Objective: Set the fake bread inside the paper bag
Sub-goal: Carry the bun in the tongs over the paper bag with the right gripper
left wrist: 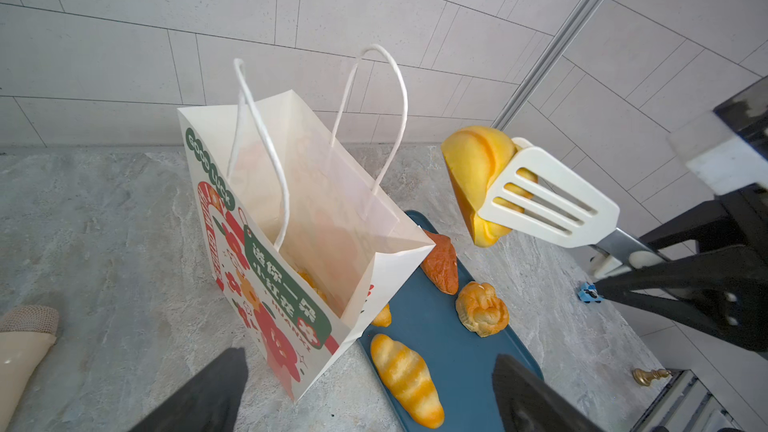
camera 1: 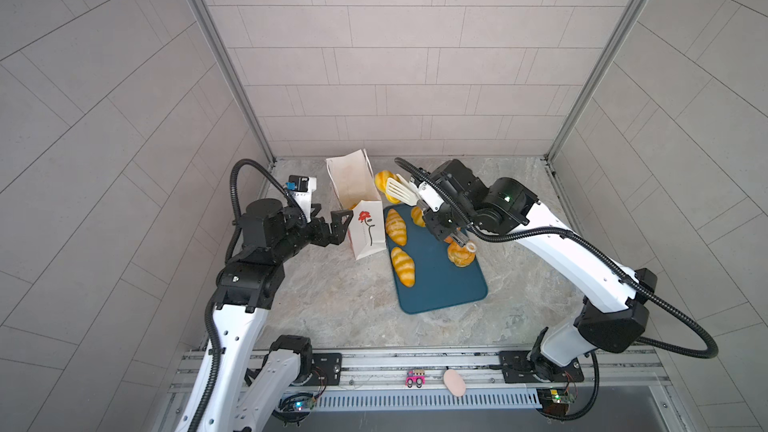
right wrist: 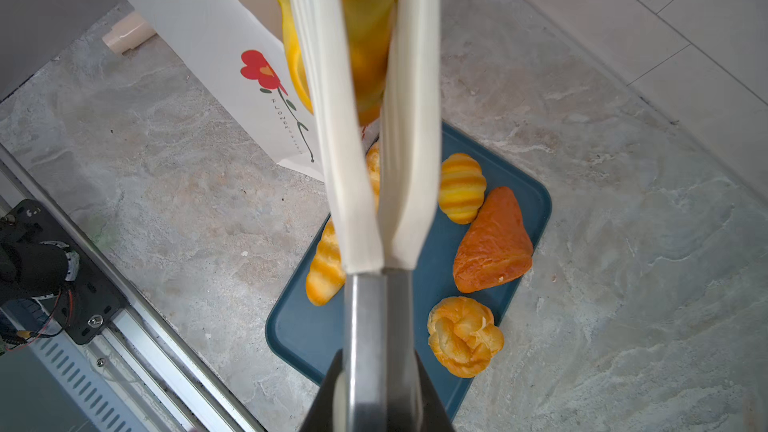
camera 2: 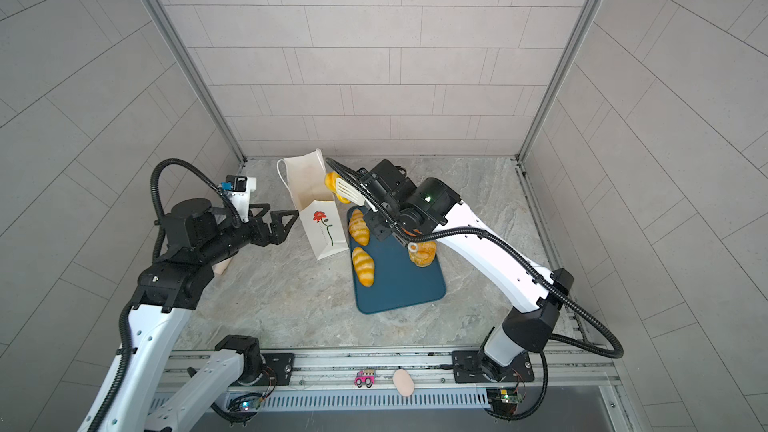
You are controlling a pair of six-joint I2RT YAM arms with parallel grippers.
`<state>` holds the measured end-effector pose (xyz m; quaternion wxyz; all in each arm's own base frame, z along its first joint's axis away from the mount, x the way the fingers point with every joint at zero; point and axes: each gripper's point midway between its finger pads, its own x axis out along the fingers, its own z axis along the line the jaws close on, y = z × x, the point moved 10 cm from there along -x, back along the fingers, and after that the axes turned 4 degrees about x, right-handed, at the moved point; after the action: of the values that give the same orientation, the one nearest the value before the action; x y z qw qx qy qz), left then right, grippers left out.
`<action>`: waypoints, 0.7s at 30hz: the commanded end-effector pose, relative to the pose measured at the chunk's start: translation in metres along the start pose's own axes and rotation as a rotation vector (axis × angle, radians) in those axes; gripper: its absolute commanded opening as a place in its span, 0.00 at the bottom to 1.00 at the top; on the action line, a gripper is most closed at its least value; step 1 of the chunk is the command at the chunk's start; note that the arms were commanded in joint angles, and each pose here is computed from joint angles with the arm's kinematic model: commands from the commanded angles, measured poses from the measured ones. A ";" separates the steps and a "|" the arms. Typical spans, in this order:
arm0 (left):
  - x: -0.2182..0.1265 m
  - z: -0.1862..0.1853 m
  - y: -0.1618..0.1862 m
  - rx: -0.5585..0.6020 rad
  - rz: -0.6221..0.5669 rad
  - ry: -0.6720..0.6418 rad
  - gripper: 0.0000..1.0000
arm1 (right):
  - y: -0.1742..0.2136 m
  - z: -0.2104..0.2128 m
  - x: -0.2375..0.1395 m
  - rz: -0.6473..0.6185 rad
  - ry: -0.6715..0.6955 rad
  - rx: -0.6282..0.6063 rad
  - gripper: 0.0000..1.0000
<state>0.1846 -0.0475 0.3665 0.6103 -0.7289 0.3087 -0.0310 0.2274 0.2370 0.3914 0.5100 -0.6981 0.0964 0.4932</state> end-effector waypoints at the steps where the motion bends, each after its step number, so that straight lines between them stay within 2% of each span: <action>1: -0.003 -0.001 -0.003 -0.008 -0.026 0.021 1.00 | -0.013 0.008 -0.004 -0.034 -0.057 -0.037 0.22; 9: -0.012 -0.001 -0.002 -0.006 -0.055 0.002 1.00 | -0.043 0.026 0.004 -0.107 -0.163 -0.033 0.23; 21: -0.014 0.000 0.006 -0.003 -0.031 -0.014 1.00 | -0.068 0.030 0.041 -0.105 -0.129 0.010 0.25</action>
<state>0.1726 -0.0421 0.3680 0.6060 -0.7383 0.2938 -0.0362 0.2698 0.3065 0.3836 0.5176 -0.6686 0.0525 0.5313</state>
